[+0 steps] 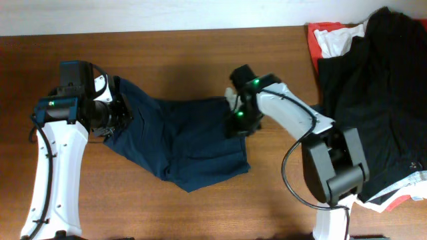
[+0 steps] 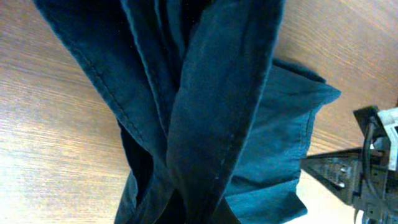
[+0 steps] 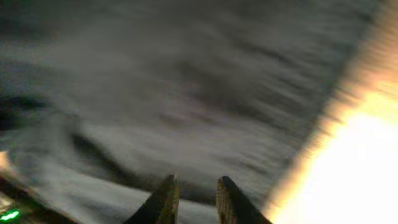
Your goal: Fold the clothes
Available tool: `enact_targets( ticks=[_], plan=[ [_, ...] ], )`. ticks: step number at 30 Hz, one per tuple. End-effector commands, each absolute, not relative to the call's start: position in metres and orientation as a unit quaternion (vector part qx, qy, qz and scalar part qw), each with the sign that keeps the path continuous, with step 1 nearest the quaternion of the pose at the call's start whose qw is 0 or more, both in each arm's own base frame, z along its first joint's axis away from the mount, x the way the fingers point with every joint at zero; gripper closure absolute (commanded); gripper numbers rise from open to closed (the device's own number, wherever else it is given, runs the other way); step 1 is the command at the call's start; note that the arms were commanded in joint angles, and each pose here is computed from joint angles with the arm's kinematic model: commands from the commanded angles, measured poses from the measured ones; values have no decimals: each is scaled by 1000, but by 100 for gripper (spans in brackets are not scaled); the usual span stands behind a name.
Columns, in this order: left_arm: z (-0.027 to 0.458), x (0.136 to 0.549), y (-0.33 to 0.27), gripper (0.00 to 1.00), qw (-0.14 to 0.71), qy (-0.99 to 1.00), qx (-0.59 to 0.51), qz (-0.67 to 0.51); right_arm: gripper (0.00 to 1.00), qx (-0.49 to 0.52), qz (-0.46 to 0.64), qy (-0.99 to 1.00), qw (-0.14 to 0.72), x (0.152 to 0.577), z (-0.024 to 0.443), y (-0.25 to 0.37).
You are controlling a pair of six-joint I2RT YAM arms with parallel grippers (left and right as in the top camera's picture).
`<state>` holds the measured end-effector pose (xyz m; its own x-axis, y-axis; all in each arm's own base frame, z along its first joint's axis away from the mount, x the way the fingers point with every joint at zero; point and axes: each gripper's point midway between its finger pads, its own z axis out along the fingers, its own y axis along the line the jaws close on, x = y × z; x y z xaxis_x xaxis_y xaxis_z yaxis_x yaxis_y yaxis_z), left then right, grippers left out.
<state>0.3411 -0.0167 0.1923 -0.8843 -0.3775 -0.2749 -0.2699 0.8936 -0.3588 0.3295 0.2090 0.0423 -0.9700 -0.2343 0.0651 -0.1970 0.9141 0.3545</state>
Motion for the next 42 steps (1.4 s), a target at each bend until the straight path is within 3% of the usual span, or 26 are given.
enact_targets(
  ticks=[1, 8, 15, 16, 17, 18, 19, 21, 22, 24, 25, 26, 28, 30, 34, 36, 38, 39, 42],
  plan=[
    [213, 344, -37, 99, 195, 954, -133, -185, 76, 106, -93, -988, 66, 323, 13, 157],
    [218, 330, -164, 98, 175, 952, -64, -244, 76, 113, -99, -985, 81, 302, -13, 157],
    [168, 333, -256, 98, 144, 958, 1, -249, 76, 112, -97, -985, 91, 298, -13, 155],
    [169, 335, -258, 91, 149, 957, 3, -251, 76, 110, -95, -985, 95, 296, -12, 153],
    [171, 338, -260, 65, 156, 954, 4, -255, 76, 106, -94, -985, 96, 296, -11, 153],
    [176, 345, -263, 47, 174, 949, 18, -261, 73, 84, -66, -989, 98, 303, 1, 138],
    [180, 353, -262, 43, 195, 944, 39, -263, 70, 44, -20, -995, 91, 311, 12, 117],
    [199, 389, -239, 41, 255, 930, 39, -262, 64, -53, 73, -995, 42, 343, 70, 47],
    [207, 413, -216, 37, 289, 922, 12, -257, 64, -85, 67, -994, 18, 354, 101, 27],
    [203, 449, -173, 35, 327, 917, -27, -225, 65, -94, -24, -995, -25, 363, 159, 27],
    [186, 463, -164, 35, 328, 920, -27, -211, 64, -18, -135, -990, -33, 359, 176, 71],
    [165, 474, -163, 35, 322, 924, -27, -206, 63, 15, -174, -984, -22, 353, 178, 94],
    [133, 490, -167, 35, 314, 927, -28, -204, 52, 48, -182, -982, 9, 336, 162, 125],
    [100, 499, -167, 35, 301, 932, -30, -198, 50, 55, -180, -981, 36, 320, 134, 152],
    [41, 474, -161, 35, 210, 962, -37, -169, 50, 122, -298, -945, 52, 283, 75, 230],
    [27, 448, -152, 35, 154, 976, -44, -146, 50, 144, -290, -944, 63, 260, 47, 238],
    [15, 415, -141, 35, 85, 988, -52, -119, 50, 113, -218, -965, 96, 238, 18, 213],
    [10, 391, -134, 35, 38, 993, -57, -101, 50, 64, -125, -983, 116, 225, -3, 176],
    [14, 311, -121, 38, -127, 987, -73, -69, 49, 28, 4, -996, 89, 234, -20, 115]
  ],
)
